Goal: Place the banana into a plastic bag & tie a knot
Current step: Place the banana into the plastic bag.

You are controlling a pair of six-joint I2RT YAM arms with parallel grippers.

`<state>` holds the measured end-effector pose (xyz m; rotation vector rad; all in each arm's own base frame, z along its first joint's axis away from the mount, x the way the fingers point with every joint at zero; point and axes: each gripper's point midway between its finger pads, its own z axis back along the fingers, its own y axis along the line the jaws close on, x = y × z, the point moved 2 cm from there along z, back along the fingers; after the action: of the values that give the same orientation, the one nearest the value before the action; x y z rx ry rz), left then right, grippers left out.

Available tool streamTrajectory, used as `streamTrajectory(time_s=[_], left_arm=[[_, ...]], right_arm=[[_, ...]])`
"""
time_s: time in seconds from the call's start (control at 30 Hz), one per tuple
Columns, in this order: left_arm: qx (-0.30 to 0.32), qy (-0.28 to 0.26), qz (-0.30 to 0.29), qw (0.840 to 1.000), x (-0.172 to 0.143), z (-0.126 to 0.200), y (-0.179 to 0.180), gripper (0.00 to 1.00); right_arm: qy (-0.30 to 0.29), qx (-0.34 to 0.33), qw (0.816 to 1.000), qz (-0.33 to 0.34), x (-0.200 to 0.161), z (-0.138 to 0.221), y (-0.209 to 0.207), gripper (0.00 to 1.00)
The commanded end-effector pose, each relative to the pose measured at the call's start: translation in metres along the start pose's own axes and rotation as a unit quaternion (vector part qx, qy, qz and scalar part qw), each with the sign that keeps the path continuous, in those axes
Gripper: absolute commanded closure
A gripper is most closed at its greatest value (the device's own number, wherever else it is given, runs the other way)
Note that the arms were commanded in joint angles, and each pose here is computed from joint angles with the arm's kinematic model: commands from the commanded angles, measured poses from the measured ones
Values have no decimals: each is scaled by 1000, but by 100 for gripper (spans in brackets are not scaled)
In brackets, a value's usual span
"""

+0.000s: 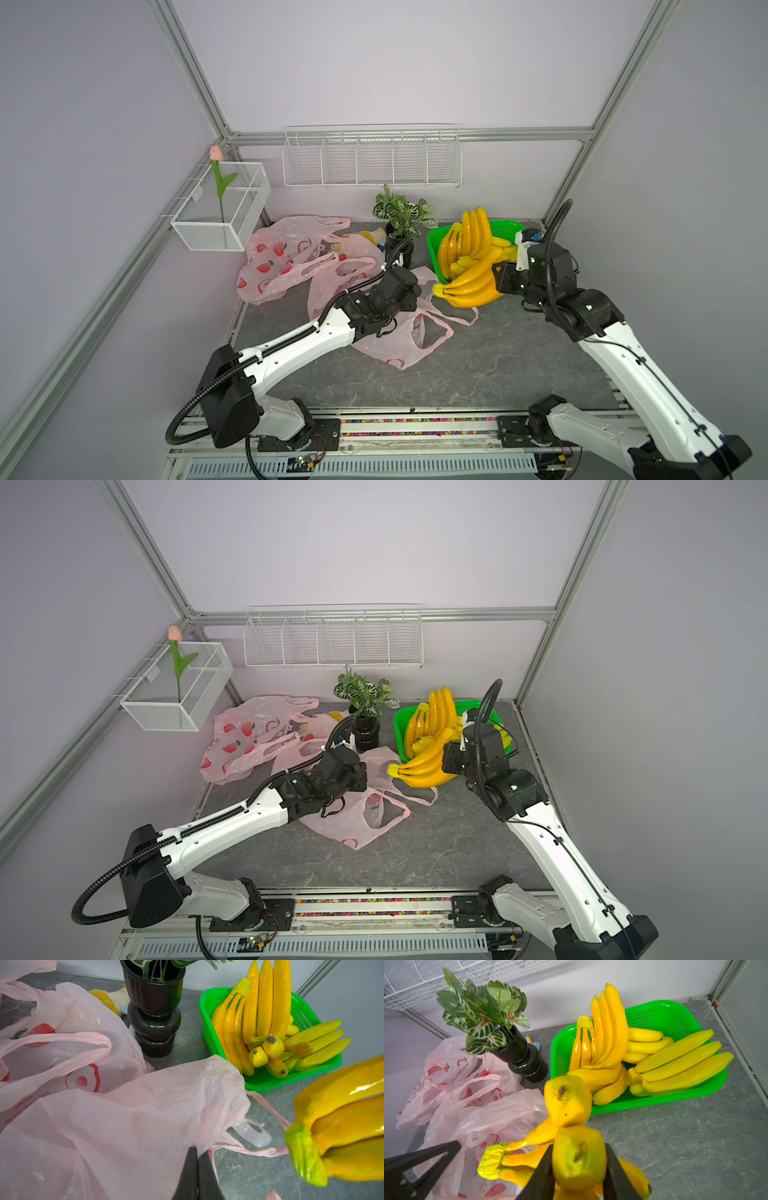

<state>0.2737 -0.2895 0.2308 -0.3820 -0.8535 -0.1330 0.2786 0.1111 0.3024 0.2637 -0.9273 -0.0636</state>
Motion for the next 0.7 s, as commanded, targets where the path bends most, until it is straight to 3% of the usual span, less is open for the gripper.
streamTrajectory(time_s=[0.0,0.3,0.67], left_arm=[[-19,4,15,1000,7,2,-10,100],[-63,15,28,997,8,11,-24,100],[-37,7,76,996,3,14,-29,100]], right_arm=[[11,-25,1000,-7,-19,-1,-3,81],[18,1,1000,-22,-40,-25,28,83],[-5,69,988,-137,-59,-32,58,85]])
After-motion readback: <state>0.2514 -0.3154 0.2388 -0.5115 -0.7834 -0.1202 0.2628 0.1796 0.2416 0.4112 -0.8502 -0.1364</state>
